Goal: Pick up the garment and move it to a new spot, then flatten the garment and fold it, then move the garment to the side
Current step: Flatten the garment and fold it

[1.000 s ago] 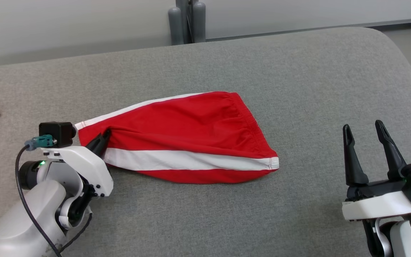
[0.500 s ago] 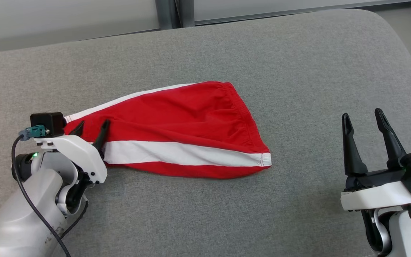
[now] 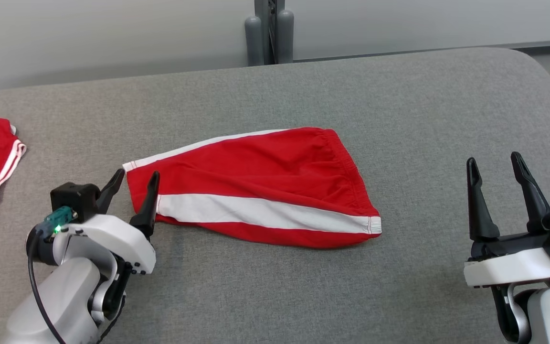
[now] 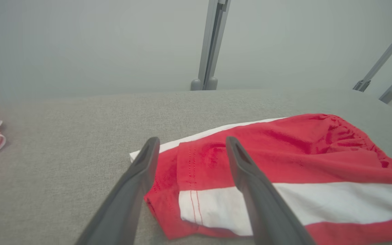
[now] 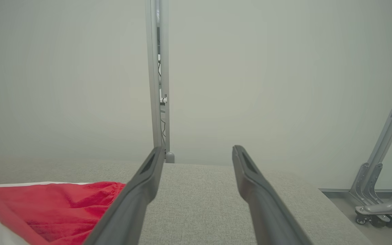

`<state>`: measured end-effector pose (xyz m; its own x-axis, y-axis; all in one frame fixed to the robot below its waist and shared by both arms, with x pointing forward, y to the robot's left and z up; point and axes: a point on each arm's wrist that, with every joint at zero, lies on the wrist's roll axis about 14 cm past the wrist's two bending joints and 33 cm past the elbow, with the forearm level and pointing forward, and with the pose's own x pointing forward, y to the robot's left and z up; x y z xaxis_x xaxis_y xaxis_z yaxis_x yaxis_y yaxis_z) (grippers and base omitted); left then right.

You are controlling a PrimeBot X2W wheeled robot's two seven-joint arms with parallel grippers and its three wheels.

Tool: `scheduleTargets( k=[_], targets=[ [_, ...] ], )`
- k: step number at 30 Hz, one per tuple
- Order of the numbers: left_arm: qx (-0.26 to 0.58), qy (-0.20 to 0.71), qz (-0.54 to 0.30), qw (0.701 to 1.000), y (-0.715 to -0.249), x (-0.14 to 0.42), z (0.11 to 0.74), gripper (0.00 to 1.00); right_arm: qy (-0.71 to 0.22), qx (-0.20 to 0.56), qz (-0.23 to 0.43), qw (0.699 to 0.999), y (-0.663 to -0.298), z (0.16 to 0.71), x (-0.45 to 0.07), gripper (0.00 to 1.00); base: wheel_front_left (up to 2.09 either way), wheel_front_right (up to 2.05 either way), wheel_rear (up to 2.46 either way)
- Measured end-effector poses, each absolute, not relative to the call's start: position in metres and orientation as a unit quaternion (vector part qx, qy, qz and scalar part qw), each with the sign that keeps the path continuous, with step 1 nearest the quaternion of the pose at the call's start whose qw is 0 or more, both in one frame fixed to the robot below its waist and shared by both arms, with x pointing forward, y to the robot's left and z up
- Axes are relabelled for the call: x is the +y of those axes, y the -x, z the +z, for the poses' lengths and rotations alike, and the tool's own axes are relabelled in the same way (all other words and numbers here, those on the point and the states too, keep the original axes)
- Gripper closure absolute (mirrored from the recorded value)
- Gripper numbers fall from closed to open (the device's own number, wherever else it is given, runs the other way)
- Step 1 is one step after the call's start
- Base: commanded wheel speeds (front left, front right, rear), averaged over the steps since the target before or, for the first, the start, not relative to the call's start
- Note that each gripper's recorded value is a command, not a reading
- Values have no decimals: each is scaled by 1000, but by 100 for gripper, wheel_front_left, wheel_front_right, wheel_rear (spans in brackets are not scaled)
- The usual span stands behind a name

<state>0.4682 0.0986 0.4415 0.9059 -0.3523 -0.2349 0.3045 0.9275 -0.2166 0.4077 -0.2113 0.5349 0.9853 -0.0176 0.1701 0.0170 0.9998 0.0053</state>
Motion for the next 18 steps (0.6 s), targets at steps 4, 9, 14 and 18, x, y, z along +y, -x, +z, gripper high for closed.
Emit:
scheduleTargets(
  k=[4, 9, 14, 18],
  targets=[
    [103, 96, -146, 979, -454, 109, 461, 0, -2, -94, -5, 996, -403, 541, -208, 0, 0, 0, 0],
    [58, 103, -116, 986, -431, 123, 485, 0, -4, -103, 6, 995, -397, 548, -201, 0, 0, 0, 0],
    [40, 100, -97, 989, -403, 133, 491, 0, -10, -106, 13, 994, -388, 550, -195, 0, 0, 0, 0],
    [21, 107, -76, 991, -387, 142, 499, 0, -19, -101, 15, 995, -378, 546, -193, 0, 0, 0, 0]
  ],
)
